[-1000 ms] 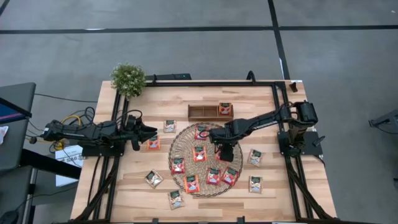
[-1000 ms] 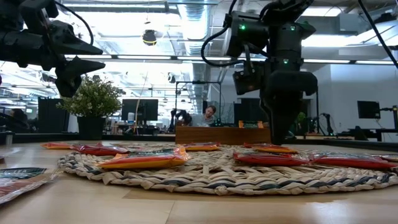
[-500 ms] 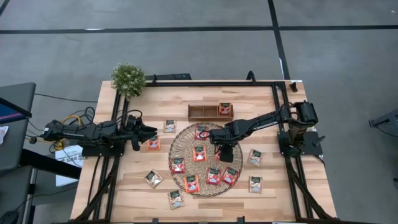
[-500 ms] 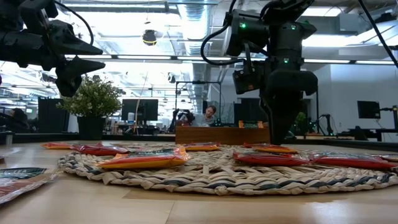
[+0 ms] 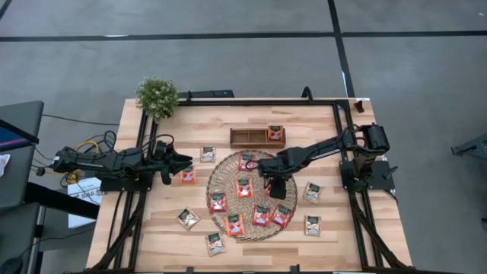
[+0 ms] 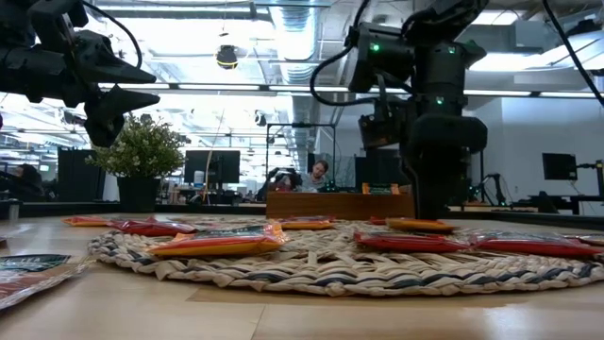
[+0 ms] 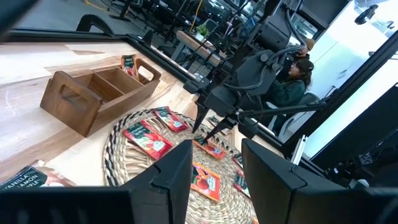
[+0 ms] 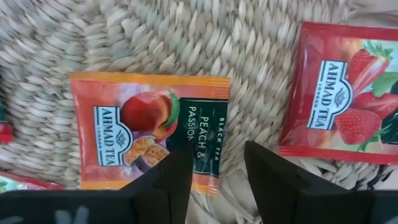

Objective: Pick & Place Tea
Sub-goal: Put the orange tea bag into the right section of the wooden organizer

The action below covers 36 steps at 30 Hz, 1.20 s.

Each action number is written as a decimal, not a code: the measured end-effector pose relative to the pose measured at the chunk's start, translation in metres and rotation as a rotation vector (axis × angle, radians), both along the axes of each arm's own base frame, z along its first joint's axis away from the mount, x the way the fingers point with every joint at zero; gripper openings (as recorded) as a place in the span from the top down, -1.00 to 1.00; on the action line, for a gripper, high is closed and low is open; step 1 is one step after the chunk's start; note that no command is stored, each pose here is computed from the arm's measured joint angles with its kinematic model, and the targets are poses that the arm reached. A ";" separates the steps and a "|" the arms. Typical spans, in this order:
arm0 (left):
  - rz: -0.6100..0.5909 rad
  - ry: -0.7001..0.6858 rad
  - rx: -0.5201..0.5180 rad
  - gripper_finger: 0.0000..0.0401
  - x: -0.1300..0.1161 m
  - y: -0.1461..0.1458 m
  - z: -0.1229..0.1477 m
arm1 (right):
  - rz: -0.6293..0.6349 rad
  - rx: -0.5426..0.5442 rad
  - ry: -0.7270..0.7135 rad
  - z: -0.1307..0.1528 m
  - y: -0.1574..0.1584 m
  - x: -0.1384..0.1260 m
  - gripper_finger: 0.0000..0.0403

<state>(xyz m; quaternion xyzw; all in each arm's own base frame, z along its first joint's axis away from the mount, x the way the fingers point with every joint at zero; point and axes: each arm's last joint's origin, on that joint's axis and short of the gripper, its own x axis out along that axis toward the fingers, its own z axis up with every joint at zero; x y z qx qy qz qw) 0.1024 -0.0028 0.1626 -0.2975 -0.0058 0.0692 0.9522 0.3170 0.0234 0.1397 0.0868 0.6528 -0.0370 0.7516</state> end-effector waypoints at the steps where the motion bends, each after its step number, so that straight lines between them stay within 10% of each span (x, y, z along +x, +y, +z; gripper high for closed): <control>1: 0.000 0.001 0.007 0.35 0.000 0.000 0.000 | -0.008 0.001 0.004 -0.001 0.000 -0.001 0.32; 36: -0.001 0.003 0.023 0.35 0.000 0.000 0.000 | -0.071 0.019 0.018 -0.003 -0.010 -0.001 0.75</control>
